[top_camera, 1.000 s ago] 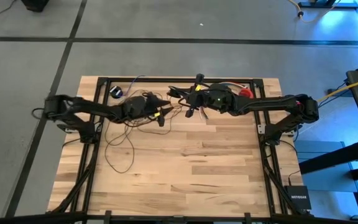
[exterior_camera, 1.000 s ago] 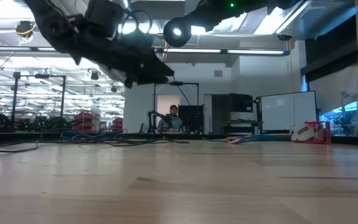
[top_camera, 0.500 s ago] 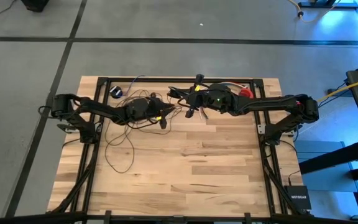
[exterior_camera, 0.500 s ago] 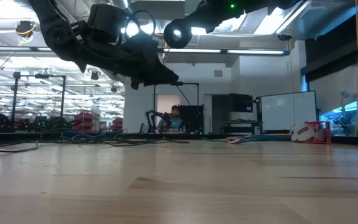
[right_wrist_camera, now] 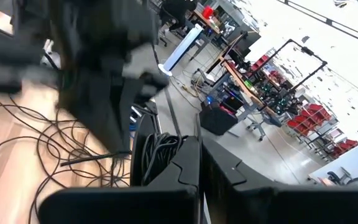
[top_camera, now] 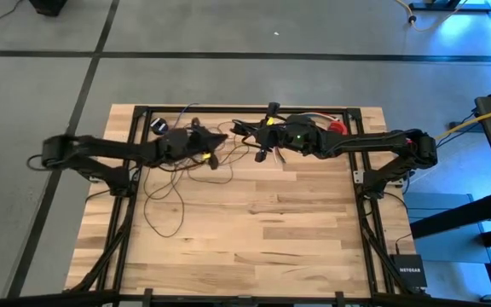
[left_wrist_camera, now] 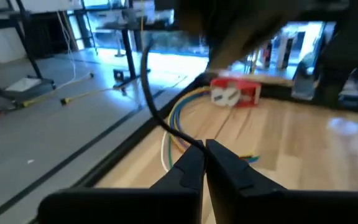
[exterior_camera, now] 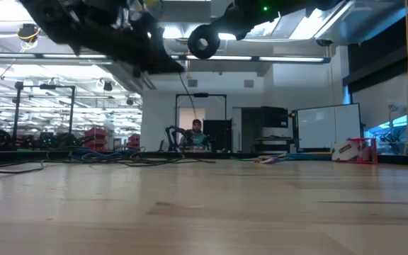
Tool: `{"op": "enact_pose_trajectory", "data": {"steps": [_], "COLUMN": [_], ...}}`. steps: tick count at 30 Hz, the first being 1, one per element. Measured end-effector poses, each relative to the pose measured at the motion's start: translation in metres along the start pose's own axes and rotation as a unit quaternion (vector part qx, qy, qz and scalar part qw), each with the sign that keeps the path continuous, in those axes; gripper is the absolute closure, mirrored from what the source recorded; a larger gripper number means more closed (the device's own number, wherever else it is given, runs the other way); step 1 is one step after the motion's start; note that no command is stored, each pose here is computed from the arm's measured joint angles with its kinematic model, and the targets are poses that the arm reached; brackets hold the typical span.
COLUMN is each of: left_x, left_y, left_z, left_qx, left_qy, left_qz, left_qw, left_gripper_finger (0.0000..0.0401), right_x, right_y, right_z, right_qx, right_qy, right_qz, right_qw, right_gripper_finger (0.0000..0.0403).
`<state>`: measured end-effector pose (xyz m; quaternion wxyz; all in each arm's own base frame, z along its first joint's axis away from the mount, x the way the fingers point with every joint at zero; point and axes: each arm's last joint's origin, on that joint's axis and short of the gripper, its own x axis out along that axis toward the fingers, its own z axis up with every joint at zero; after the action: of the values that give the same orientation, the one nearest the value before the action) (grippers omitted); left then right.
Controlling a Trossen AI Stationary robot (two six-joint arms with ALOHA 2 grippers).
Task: Coiling cords
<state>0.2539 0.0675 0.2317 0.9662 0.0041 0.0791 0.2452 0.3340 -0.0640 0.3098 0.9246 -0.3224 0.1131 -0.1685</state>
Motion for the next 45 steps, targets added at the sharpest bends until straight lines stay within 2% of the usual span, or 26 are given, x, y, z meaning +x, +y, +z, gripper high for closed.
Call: {"op": "enact_pose_trajectory", "data": {"steps": [7, 13, 21, 29, 33, 38, 45], "left_x": [-0.040, -0.049, -0.036, -0.006, 0.007, 0.017, 0.020], "left_y": [-0.001, -0.008, -0.022, -0.045, -0.057, -0.059, -0.051], "left_z": [0.040, 0.050, 0.051, 0.043, 0.040, 0.044, 0.047], "left_qx": [-0.012, -0.019, -0.018, -0.015, 0.006, 0.030, 0.061], "left_qy": [-0.091, -0.133, -0.123, -0.085, -0.071, -0.074, -0.077], "left_qz": [-0.024, -0.044, -0.062, -0.095, -0.102, -0.095, -0.048], "left_qw": [0.996, 0.990, 0.990, 0.992, 0.992, 0.992, 0.994], "left_gripper_finger": [0.0396, 0.0396, 0.0396, 0.0397, 0.0388, 0.0392, 0.0397], "right_x": [0.002, 0.012, 0.024, 0.024, 0.024, 0.024, 0.024], "right_y": [0.002, 0.008, 0.015, 0.015, 0.015, 0.016, 0.015], "right_z": [-0.003, -0.006, -0.012, -0.011, -0.011, -0.011, -0.011], "right_qx": [-0.002, 0.002, 0.006, 0.026, 0.026, 0.026, 0.026], "right_qy": [0.007, -0.005, -0.011, -0.015, -0.018, -0.026, -0.026], "right_qz": [0.005, -0.004, -0.027, -0.029, -0.025, -0.017, -0.016], "right_qw": [1.000, 1.000, 1.000, 0.999, 0.999, 0.999, 0.999], "right_gripper_finger": [0.0394, 0.0394, 0.0394, 0.0394, 0.0394, 0.0394, 0.0394]}}
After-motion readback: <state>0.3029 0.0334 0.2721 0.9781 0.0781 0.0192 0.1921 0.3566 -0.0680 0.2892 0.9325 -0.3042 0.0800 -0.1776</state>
